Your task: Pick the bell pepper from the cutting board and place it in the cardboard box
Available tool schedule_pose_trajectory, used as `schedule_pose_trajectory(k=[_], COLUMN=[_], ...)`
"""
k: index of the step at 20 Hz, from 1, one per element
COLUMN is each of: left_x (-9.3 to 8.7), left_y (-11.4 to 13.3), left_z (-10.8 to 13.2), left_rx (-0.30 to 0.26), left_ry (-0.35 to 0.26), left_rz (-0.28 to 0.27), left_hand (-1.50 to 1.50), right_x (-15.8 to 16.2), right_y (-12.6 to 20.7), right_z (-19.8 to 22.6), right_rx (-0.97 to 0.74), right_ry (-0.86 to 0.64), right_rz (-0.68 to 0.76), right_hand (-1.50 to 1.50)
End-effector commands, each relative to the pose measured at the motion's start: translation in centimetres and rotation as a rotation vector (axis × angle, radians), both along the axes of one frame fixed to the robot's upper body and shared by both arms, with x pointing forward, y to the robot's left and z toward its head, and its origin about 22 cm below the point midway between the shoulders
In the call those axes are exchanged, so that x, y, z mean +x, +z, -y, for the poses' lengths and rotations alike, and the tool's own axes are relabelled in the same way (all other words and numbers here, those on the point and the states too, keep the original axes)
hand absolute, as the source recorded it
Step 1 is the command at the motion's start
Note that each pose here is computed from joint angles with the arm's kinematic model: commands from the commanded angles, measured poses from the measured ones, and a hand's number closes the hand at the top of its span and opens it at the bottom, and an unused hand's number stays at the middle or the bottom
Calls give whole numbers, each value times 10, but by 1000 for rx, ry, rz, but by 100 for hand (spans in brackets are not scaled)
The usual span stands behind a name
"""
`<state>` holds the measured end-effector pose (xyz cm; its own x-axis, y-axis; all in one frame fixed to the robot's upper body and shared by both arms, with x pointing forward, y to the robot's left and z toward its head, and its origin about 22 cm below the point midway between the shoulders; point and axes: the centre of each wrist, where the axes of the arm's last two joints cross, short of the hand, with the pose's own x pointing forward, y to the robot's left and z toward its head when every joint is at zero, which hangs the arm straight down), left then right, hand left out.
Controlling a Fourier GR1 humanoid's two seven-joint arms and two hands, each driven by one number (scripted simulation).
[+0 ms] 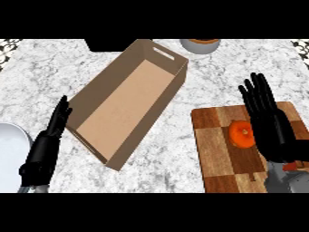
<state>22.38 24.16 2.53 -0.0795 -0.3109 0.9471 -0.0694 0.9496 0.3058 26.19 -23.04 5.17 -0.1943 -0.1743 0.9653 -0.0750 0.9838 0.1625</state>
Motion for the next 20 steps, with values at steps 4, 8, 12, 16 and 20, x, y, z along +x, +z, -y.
schedule_pose_trajectory(k=[4, 8, 12, 16, 20], left_x=[2, 0, 11, 13, 19], left_y=[-3, -2, 7, 12, 1], left_z=[-63, -74, -94, -107, -97], left_rx=[182, 208, 213, 216, 205], left_ry=[188, 221, 284, 269, 267], left_rz=[-68, -120, -150, -159, -185], left_hand=[0, 0, 0, 0, 0], right_x=[-8, 6, -22, -24, -11], right_y=[7, 76, 4, -1, 17], right_z=[60, 83, 143, 190, 216], right_rx=[-150, -799, -599, -448, -629], right_ry=[340, 429, 571, 601, 629], right_rz=[-37, 189, 71, 178, 275], right_hand=[-150, -150, -150, -150, -150])
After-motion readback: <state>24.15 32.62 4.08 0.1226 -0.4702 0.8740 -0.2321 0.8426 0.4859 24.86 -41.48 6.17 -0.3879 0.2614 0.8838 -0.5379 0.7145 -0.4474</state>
